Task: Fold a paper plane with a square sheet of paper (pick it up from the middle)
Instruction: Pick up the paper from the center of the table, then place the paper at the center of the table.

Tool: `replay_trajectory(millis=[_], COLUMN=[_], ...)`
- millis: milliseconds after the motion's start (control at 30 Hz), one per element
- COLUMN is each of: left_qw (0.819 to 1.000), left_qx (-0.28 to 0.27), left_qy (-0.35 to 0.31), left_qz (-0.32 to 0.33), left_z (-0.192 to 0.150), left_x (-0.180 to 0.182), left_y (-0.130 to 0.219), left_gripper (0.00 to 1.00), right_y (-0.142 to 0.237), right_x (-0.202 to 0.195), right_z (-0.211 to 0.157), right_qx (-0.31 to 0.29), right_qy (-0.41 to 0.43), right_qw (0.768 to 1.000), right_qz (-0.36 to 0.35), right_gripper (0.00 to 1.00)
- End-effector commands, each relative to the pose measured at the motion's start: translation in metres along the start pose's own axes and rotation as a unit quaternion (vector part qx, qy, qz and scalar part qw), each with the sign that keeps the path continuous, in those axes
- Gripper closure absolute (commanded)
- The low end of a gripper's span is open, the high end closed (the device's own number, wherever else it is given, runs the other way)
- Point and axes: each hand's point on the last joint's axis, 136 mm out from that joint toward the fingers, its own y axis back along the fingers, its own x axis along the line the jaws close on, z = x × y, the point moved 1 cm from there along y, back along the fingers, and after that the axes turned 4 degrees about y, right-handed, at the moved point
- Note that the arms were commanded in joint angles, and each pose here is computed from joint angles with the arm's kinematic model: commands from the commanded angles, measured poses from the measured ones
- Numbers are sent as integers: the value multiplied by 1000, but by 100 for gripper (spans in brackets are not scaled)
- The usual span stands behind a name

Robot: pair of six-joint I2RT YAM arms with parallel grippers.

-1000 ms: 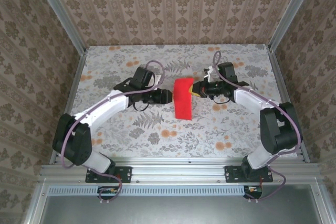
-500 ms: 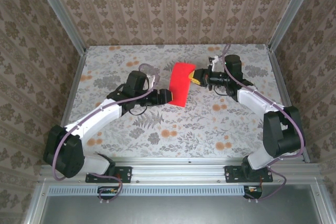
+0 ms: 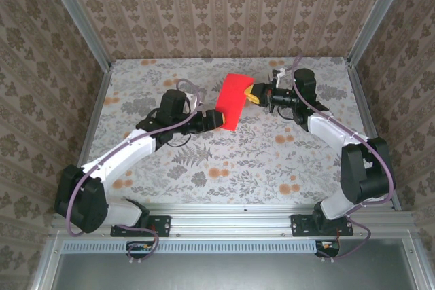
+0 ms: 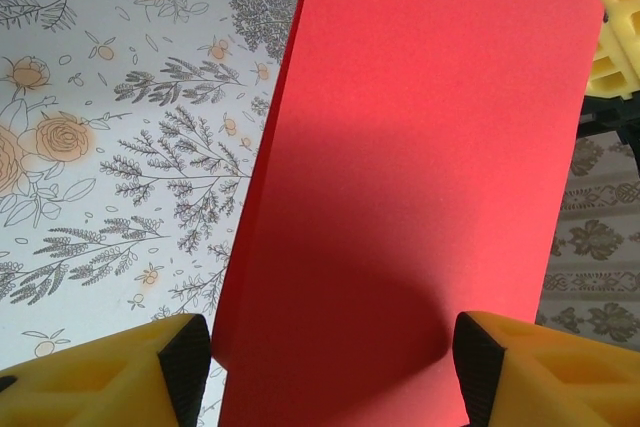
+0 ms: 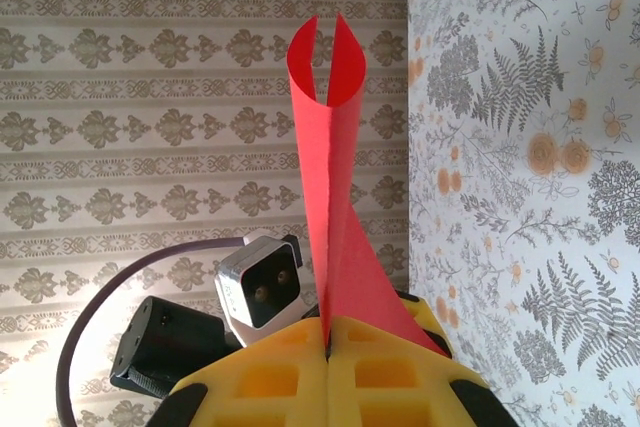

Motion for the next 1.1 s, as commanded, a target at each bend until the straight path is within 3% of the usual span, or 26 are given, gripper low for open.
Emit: replay_trajectory(millis=[0,200,367,500,700,867,1067], left_qw=[1000,999,999,999,995,998,997], left_qx=[-13,-16,-11,-3,5,25,70], left_qy=[-5,-5,-20,-37,-54,-34,-12], left_qz=[-20,-35,-29,21,84,56,39], left_z=[12,17,18,24,27,17,-13], left_x=[-11,-19,-20,-1,21,20,27], left_y=[4,5,6,5,12,-5,-47], left_gripper=[32,33,27,24,24,31,51], right_y=[4,5,5,5,12,10,10], right_x=[9,5,8,0,-39,-84,-139], right_z=[-3,-3,-4,-8,-28,-50,-71], right_qx=[1,-3,4,10,36,76,113], right_qy=[8,6,8,12,33,21,-5], right_qw=[1000,1000,1000,1000,996,989,981], right_qz=[17,17,21,6,-79,-125,-156], right_gripper=[100,100,100,100,100,100,100])
